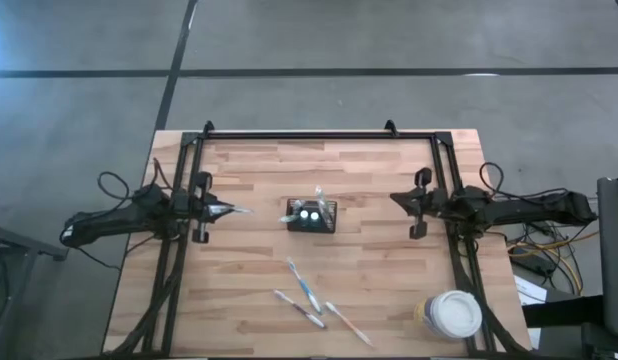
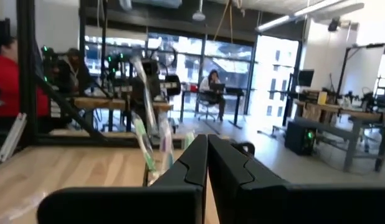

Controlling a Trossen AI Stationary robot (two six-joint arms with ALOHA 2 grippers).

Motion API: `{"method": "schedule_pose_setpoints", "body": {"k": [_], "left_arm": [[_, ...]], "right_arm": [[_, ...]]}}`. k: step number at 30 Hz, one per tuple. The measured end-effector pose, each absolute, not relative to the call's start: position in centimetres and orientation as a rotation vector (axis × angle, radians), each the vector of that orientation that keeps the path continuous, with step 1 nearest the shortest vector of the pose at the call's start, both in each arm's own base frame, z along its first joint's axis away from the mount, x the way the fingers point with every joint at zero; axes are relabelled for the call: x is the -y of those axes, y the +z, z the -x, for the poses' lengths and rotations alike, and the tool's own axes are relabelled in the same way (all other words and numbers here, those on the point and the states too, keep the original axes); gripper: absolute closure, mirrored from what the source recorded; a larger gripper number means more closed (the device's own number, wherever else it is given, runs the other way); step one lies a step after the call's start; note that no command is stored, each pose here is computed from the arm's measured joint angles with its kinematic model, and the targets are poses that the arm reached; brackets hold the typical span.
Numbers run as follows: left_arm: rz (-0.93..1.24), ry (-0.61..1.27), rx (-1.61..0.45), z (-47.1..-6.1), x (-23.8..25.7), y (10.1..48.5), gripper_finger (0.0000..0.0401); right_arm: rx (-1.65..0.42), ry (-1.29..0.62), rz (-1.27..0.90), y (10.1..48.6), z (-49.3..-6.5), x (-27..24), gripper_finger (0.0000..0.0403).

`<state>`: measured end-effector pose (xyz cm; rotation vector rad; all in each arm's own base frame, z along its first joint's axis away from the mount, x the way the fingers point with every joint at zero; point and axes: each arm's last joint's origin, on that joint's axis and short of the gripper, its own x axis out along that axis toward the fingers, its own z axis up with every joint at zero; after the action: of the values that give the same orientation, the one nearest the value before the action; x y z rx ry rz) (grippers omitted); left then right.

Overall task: Pick & Place toothbrushing station
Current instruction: Put the right blue toothbrush into the black wire organizer

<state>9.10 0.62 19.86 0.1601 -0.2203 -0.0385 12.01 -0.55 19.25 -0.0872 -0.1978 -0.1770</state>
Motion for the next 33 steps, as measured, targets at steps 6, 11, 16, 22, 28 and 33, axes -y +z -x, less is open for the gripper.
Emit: {"method": "schedule_pose_setpoints", "body": {"k": [6,11,16,22,28,33], "left_arm": [[-0.126,-0.018,0.368,-8.9,-0.7,21.5,0.0379],[-0.158,-0.019,0.396,-9.3,-0.7,24.9,0.0379],[-0.236,-0.007,0.346,-11.3,-0.9,28.7,0.0379],[-0.262,-0.015,0.222,-15.3,-1.4,31.2,0.0379],[-0.254,-0.028,0.113,-19.0,-2.4,30.3,0.0379],[-0.219,-0.042,0.062,-20.9,-3.6,28.4,0.0379]], "right_arm": [[0.193,-0.173,0.079,19.2,-11.6,0.5,0.0394],[0.192,-0.175,0.087,19.2,-11.6,0.5,0.0394],[0.203,-0.178,0.102,19.3,-11.6,0.5,0.0394],[0.201,-0.179,0.106,19.3,-11.6,0.5,0.0394],[0.198,-0.179,0.107,19.3,-11.6,0.5,0.0394],[0.198,-0.179,0.107,19.3,-11.6,0.5,0.0394]]}}
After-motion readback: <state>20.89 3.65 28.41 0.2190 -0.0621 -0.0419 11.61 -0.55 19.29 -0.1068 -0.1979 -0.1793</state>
